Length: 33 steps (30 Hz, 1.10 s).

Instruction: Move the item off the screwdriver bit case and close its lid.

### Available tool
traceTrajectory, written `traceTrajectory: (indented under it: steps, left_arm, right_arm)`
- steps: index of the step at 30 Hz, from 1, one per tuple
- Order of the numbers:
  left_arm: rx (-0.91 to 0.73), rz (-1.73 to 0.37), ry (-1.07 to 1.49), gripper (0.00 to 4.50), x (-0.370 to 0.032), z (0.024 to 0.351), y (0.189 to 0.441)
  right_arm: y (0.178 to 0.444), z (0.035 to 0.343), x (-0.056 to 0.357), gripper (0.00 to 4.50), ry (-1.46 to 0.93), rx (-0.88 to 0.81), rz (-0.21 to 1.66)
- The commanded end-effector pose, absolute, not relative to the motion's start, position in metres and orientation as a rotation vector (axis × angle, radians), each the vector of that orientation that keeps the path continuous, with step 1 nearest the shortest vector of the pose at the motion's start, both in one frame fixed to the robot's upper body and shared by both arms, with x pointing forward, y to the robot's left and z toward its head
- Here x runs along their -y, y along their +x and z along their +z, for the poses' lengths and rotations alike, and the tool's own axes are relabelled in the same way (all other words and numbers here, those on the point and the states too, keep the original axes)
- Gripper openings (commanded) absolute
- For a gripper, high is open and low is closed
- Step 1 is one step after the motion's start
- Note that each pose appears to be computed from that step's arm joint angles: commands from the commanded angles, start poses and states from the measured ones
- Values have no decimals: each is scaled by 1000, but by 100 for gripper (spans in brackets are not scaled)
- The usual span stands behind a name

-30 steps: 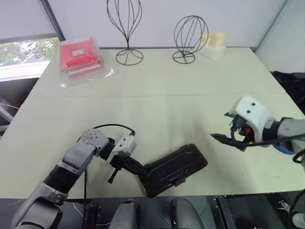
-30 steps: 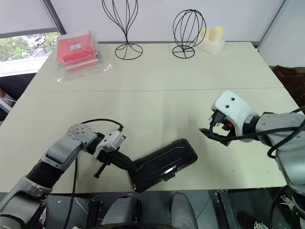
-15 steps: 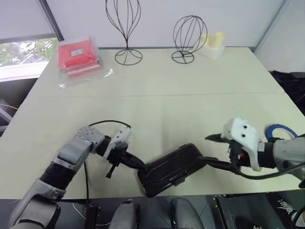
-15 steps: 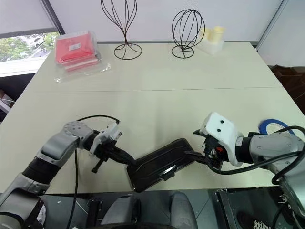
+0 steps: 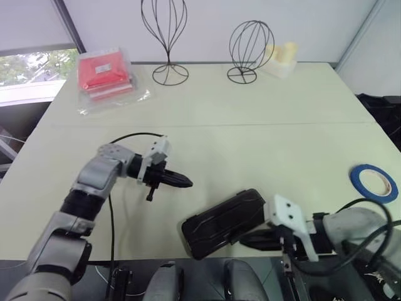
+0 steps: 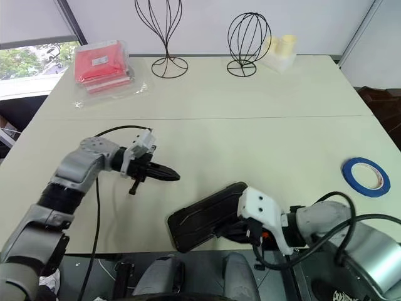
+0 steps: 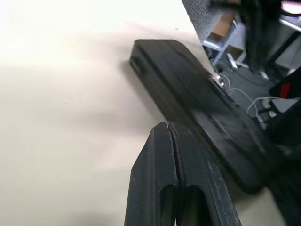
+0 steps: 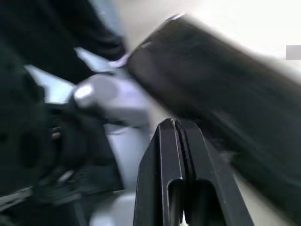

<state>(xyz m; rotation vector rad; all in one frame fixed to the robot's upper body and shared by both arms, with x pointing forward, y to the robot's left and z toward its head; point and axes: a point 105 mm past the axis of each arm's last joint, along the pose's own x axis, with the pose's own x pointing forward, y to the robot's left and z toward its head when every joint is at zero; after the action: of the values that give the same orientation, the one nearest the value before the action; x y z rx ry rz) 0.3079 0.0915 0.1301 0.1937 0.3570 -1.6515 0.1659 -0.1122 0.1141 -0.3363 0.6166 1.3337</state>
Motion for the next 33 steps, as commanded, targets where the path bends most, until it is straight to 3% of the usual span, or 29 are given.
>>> traceTrajectory:
  steps: [1, 15, 33]
  left_arm:
    - [-352, -1668, 243, 0, -83, 126, 313]
    - [-337, -1735, 296, 0, -45, 97, 303]
    - [-311, -1738, 436, 0, -17, 59, 301]
  right_arm:
    - [167, 107, 109, 2, -372, -606, 1351]
    - [185, 76, 114, 2, -448, -616, 1230]
    - [220, 78, 122, 2, -497, -537, 1122]
